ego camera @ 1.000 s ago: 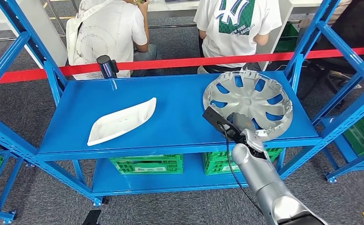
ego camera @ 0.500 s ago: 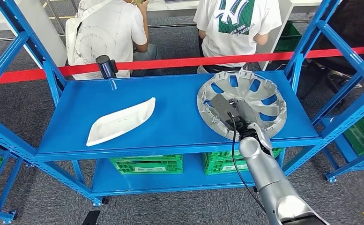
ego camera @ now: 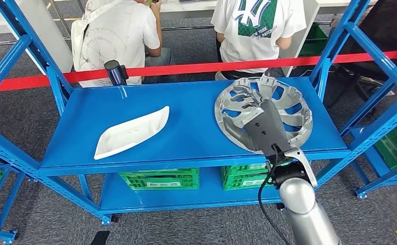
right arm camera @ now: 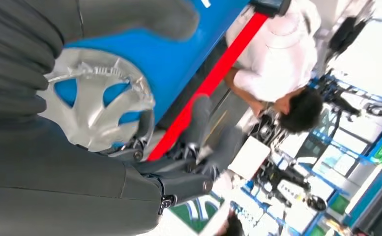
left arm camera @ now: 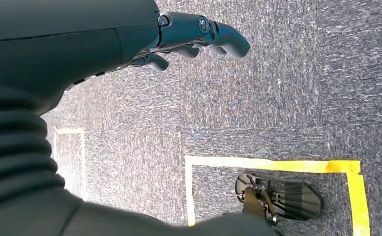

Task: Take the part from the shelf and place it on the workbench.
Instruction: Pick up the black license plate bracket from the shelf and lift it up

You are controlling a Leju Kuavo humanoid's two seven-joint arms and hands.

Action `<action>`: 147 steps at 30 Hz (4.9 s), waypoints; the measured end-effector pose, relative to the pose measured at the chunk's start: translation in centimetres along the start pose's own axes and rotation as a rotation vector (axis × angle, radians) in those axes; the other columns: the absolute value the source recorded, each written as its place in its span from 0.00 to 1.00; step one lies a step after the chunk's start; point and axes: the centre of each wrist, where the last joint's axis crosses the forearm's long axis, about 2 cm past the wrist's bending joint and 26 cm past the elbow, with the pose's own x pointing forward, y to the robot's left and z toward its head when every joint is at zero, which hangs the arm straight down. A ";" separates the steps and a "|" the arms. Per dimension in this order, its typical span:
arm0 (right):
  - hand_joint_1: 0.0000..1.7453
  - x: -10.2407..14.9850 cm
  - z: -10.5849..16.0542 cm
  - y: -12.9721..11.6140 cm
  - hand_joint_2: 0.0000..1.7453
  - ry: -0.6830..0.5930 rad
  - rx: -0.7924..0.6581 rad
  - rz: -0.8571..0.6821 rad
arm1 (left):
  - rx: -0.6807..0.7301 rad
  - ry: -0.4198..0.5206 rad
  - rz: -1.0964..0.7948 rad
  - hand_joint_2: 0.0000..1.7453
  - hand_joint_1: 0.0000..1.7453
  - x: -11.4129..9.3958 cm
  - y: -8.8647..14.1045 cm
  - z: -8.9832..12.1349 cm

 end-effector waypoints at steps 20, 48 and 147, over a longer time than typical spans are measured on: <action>0.00 -7.8 1.8 1.8 0.00 0.513 0.267 0.312 | -0.017 0.013 -0.024 0.00 0.00 0.2 -0.2 0.0; 0.00 -11.2 4.7 1.5 0.00 0.804 0.388 0.378 | -0.019 0.001 -0.044 0.00 0.00 1.6 -0.1 -0.2; 1.00 0.6 1.4 -0.6 1.00 -0.122 -0.094 0.013 | 0.000 -0.009 -0.043 1.00 0.00 0.6 -0.2 0.0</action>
